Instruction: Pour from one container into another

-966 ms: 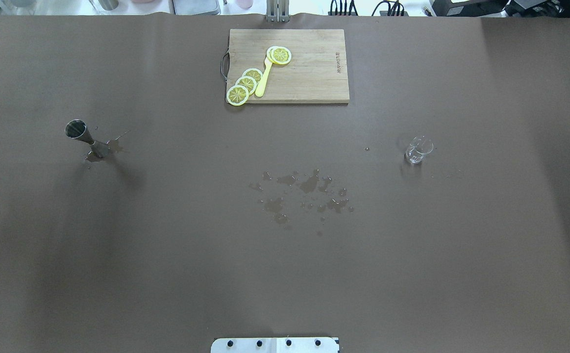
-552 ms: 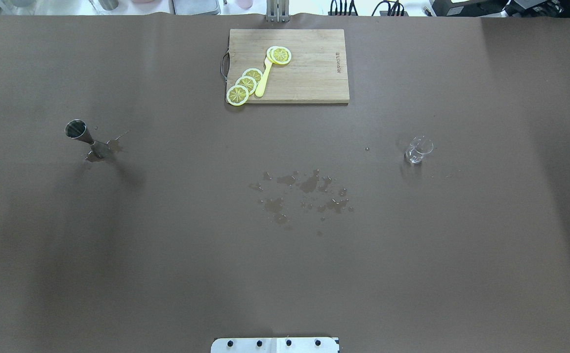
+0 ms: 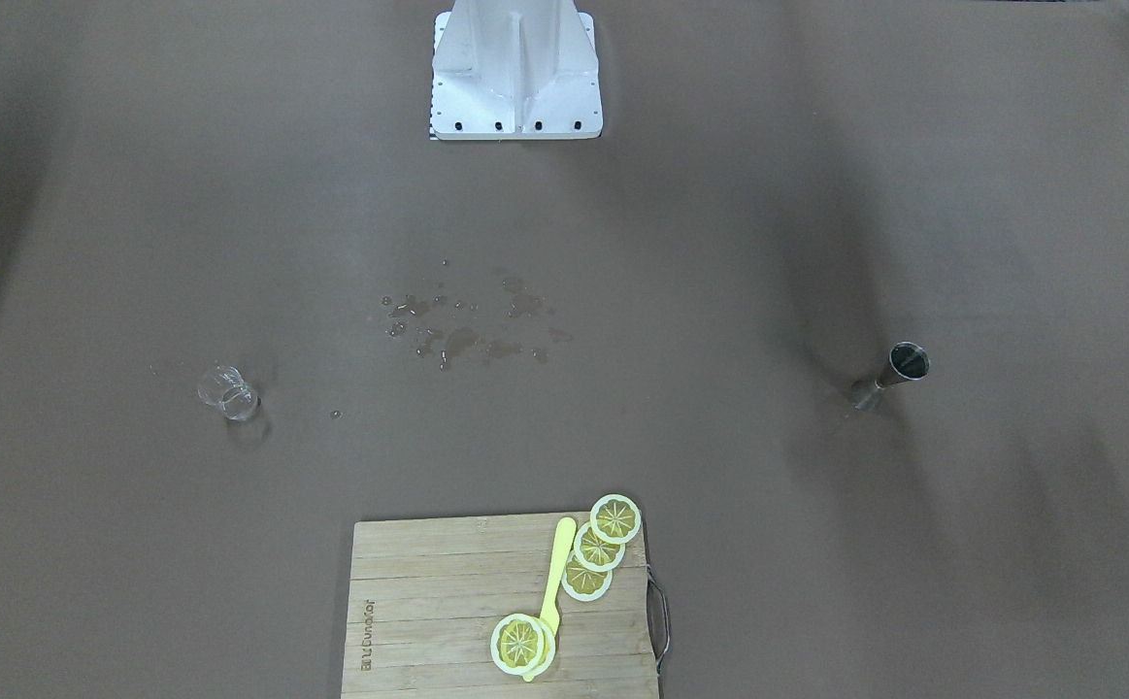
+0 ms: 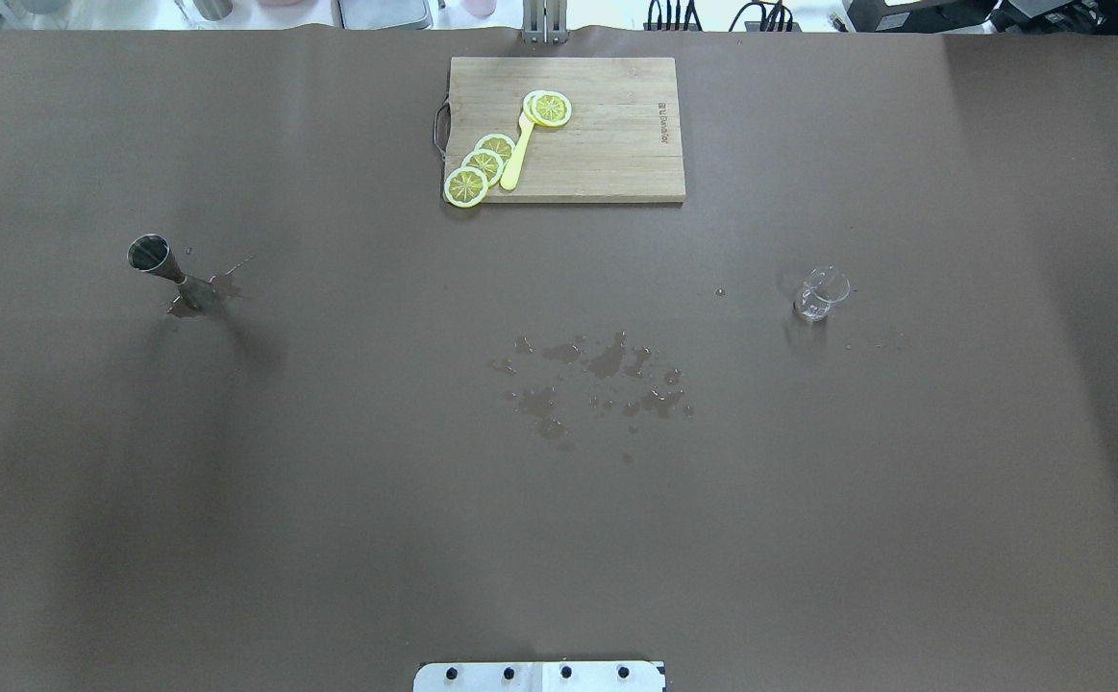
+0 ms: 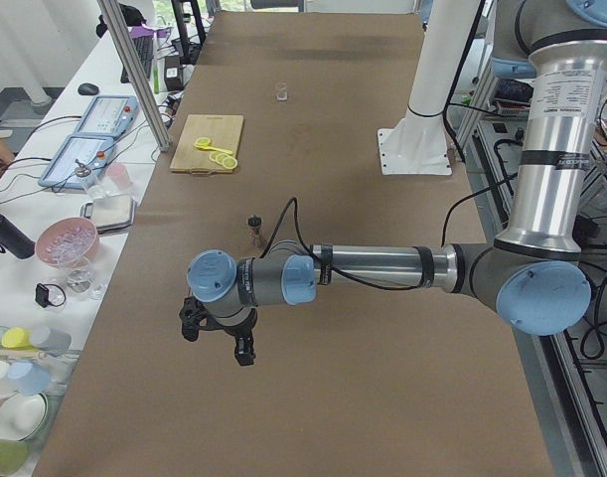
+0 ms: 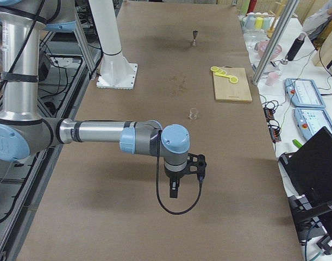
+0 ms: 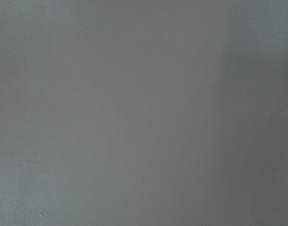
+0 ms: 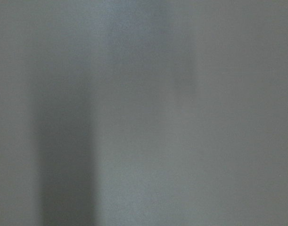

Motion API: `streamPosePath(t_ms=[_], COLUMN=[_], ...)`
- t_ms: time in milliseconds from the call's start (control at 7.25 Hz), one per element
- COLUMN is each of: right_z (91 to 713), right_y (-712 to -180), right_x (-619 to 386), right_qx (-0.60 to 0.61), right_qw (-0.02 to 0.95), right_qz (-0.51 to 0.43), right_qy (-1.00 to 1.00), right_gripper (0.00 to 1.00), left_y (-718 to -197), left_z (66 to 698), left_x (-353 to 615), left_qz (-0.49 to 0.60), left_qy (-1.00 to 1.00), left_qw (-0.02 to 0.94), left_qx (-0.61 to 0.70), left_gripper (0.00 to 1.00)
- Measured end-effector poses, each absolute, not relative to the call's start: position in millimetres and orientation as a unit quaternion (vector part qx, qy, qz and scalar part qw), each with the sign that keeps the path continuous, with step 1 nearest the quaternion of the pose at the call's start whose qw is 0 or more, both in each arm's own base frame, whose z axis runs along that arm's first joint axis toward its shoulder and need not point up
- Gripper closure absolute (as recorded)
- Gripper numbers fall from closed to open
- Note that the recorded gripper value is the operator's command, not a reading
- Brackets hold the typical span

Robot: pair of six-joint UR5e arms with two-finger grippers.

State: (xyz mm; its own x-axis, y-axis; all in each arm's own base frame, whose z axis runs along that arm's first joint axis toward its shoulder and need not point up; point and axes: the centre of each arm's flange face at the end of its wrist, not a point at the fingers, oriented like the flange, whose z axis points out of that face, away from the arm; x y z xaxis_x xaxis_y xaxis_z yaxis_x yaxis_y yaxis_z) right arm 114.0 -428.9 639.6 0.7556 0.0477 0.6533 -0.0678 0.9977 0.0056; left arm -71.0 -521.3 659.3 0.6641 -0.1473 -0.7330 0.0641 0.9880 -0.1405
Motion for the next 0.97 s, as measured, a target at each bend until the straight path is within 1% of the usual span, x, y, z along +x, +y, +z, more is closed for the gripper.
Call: streamPosePath(t_ms=[966], right_z=[639.1], right_y=[-429.4], right_x=[114.0], right_qx=[0.015], right_qw=[0.937], right_qz=[0.031], right_qy=[-0.349], right_gripper=[0.00], left_y=[-522.2], left_z=[652.9], left_x=[-71.7], left_qz=[-0.055], left_qy=[0.406], left_qw=[0.911], left_qx=[-0.045], left_gripper=[0.02])
